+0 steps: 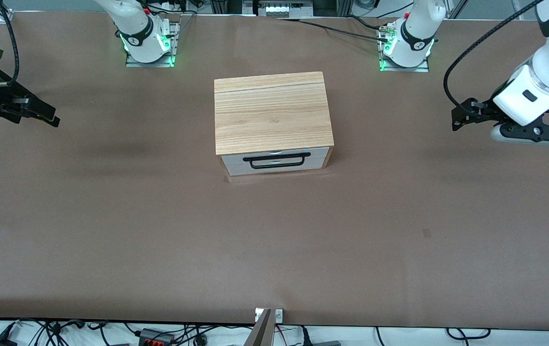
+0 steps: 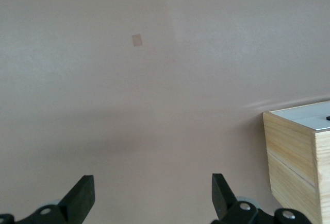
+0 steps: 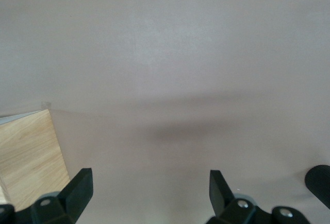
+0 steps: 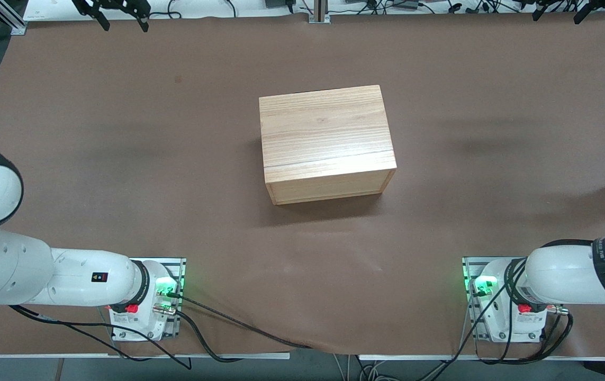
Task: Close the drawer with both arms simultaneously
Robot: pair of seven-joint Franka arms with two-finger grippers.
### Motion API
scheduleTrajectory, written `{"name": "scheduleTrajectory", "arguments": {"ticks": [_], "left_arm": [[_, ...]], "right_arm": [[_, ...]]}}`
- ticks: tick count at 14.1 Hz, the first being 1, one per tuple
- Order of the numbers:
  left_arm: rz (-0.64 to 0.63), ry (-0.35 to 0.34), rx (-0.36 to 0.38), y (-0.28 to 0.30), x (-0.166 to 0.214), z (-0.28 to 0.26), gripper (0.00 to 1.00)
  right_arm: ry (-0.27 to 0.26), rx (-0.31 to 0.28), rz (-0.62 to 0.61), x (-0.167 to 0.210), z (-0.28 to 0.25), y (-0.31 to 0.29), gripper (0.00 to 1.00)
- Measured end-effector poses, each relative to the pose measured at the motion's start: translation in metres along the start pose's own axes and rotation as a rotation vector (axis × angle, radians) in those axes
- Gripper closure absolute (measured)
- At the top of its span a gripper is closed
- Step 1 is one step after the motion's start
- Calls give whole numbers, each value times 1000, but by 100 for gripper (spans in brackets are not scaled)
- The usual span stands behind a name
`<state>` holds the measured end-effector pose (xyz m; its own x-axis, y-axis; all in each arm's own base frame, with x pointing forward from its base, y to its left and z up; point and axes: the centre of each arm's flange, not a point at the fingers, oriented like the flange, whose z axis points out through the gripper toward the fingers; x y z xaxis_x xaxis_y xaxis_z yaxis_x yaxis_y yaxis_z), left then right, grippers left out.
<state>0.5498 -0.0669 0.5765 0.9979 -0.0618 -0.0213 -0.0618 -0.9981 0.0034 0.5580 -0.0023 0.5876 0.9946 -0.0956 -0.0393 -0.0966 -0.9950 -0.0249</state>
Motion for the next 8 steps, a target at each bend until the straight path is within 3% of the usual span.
{"name": "scheduleTrajectory", "arguments": {"ticks": [8], "left_arm": [[-14, 10, 1, -7, -7, 6, 0]], "right_arm": [[-1, 0, -4, 0, 0, -2, 0]]}}
